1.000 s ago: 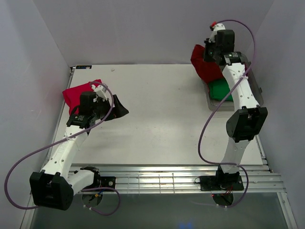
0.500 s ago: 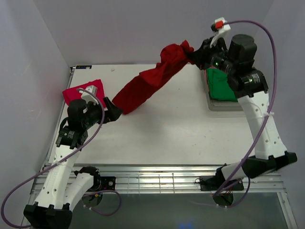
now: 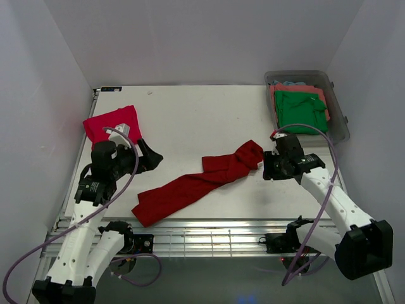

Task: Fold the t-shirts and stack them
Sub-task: Move the tshirt to the center of the board, then flatten the tshirt out

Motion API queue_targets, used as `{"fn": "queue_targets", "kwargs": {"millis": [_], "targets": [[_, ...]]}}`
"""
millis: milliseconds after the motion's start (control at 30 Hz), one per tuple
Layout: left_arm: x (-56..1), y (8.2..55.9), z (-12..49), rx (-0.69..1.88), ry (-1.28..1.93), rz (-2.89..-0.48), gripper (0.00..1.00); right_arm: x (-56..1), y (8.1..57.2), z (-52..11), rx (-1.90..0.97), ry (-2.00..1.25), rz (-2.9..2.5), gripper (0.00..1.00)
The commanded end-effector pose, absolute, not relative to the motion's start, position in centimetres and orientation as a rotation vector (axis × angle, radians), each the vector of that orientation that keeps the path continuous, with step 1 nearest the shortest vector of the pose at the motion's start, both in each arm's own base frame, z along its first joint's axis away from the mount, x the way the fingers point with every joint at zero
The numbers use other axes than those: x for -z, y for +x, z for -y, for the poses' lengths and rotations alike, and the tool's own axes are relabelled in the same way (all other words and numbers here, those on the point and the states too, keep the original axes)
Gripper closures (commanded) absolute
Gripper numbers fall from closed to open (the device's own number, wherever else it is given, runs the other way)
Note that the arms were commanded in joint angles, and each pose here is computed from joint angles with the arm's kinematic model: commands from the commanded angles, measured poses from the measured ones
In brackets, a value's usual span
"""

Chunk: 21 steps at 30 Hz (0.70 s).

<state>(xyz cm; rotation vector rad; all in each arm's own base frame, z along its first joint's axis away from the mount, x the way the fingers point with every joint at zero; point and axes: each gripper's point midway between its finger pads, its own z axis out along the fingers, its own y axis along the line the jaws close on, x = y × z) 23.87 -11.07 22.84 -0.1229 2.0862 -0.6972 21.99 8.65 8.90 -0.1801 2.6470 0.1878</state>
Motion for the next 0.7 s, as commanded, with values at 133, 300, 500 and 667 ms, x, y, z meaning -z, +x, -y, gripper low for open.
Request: {"fn": "queue_targets", "kwargs": {"millis": [133, 300, 500, 667], "targets": [[-15.8, 25.2, 10.8, 0.637, -0.24, -2.333, 0.02, -17.5, 27.1, -14.2, -0.513, -0.276, -2.282, 0.47], [-13.8, 25.8, 10.1, 0.549, -0.341, -2.451, 0.02, -18.0, 28.9, -19.2, -0.749, -0.402, -2.232, 0.44], [-12.4, 25.7, 10.1, 0.526, -0.39, -2.523, 0.02, -16.0, 32.9, -24.8, -0.781, -0.595, -2.264, 0.43], [-12.4, 25.2, 10.2, 0.545, -0.395, -2.526, 0.02, -13.1, 33.9, -30.3, -0.806, -0.759, -2.311, 0.43]]}}
